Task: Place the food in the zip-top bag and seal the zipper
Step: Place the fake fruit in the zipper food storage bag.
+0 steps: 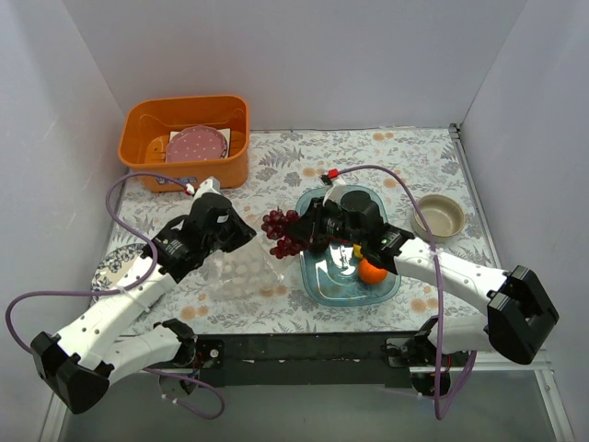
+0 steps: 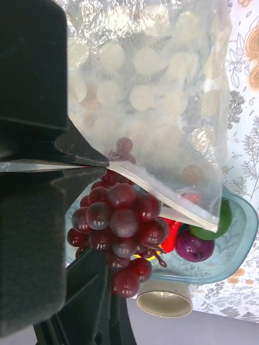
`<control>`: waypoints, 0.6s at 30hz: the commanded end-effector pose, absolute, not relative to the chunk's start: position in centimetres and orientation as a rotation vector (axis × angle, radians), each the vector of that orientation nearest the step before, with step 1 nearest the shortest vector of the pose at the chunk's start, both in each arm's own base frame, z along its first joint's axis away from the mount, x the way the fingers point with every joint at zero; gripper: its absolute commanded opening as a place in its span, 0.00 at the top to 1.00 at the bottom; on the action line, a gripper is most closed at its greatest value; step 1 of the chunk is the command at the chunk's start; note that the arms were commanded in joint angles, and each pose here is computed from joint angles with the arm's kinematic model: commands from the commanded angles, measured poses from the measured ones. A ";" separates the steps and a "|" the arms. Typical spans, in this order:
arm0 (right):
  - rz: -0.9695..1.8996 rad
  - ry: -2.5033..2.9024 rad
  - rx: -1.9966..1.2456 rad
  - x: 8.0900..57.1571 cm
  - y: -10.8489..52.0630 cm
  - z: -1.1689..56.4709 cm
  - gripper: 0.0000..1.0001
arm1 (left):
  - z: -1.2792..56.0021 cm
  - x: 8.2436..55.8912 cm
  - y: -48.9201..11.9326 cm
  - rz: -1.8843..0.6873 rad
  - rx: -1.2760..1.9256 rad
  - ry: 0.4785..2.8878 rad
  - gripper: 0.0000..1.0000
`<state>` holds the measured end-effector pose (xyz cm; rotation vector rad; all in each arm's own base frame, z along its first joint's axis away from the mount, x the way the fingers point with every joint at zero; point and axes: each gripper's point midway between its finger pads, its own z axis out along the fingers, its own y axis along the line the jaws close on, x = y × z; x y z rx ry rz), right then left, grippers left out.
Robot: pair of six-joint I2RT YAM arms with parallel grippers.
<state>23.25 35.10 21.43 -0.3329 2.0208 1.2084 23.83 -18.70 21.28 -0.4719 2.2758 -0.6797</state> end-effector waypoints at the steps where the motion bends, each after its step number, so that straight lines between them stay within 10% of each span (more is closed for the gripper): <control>1: 1.200 1.951 -0.377 22.8 34.6 23.0 0.98 | 22.9 24.2 -17.2 -0.613 -0.518 2.216 1.00; 18: 1.140 2.128 -0.640 22.6 37.6 20.4 0.94 | 23.5 24.5 -19.7 -0.744 -0.403 2.216 1.00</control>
